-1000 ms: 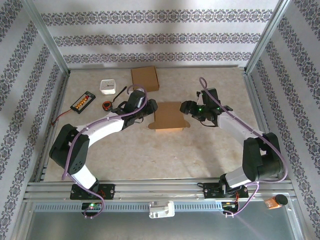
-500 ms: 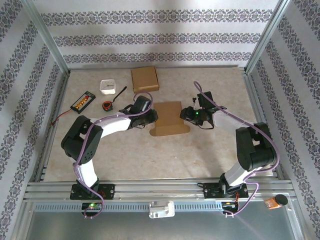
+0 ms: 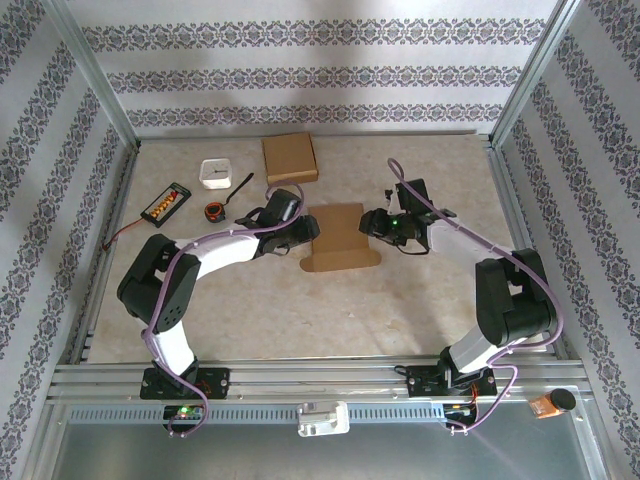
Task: Fold the paper box
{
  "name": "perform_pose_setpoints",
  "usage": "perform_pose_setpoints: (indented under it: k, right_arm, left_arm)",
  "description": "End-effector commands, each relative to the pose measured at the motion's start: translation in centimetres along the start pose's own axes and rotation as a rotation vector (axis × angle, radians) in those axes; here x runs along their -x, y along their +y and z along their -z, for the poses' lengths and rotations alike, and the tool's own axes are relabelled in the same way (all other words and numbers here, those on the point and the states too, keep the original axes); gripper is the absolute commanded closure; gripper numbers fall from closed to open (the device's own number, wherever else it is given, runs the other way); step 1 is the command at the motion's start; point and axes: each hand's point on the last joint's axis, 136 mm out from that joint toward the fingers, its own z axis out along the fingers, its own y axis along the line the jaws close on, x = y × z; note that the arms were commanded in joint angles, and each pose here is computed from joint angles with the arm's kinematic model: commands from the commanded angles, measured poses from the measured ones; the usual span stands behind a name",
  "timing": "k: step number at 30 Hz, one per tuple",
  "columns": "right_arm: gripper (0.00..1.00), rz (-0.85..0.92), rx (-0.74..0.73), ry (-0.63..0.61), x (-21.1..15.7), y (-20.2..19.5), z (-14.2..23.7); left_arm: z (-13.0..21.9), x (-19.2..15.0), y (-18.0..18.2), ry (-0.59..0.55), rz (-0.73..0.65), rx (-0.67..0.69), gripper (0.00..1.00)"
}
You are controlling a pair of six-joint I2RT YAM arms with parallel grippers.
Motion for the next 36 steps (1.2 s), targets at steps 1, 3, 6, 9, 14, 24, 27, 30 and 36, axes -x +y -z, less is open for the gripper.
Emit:
perform_pose_setpoints:
  k: [1, 3, 6, 9, 14, 24, 27, 30, 36]
  right_arm:
    - [0.57, 0.012, 0.013, 0.018, 0.1, 0.5, -0.6]
    - [0.59, 0.012, 0.004, 0.04, -0.5, 0.1, -1.3]
    - [0.6, 0.009, -0.035, 0.057, -1.3, -1.1, -2.2]
    - [0.6, 0.004, -0.081, 0.074, -2.2, -2.7, -3.0]
    - [0.63, 0.005, -0.095, 0.095, -2.9, -3.4, -3.5]
    - [0.59, 0.035, -0.016, 0.007, 0.0, 0.1, -1.1]
    - [0.58, 0.026, -0.031, 0.029, -0.3, -0.6, -2.2]
    - [0.52, 0.002, -0.042, 0.062, -1.1, -1.5, -3.3]
    - [0.56, -0.015, -0.051, 0.096, -2.2, -2.6, -4.2]
  left_arm:
    - [1.0, 1.4, -1.1, -0.041, -0.019, -0.025, 0.52]
    - [0.8, 1.3, -0.9, -0.037, -0.02, -0.02, 0.51]
    - [0.5, 1.0, -0.7, -0.027, -0.013, -0.016, 0.51]
    - [0.2, 0.7, -0.7, -0.011, -0.001, -0.022, 0.51]
    - [0.2, 0.8, -0.7, -0.012, -0.004, -0.021, 0.51]
    - [0.8, 1.4, -1.3, -0.032, -0.007, -0.04, 0.51]
    - [0.3, 1.0, -1.3, -0.019, -0.009, -0.056, 0.51]
    - [-1.0, -0.4, -1.4, 0.053, 0.003, -0.079, 0.52]
    - [-2.4, -1.9, -0.4, 0.109, 0.035, -0.068, 0.62]
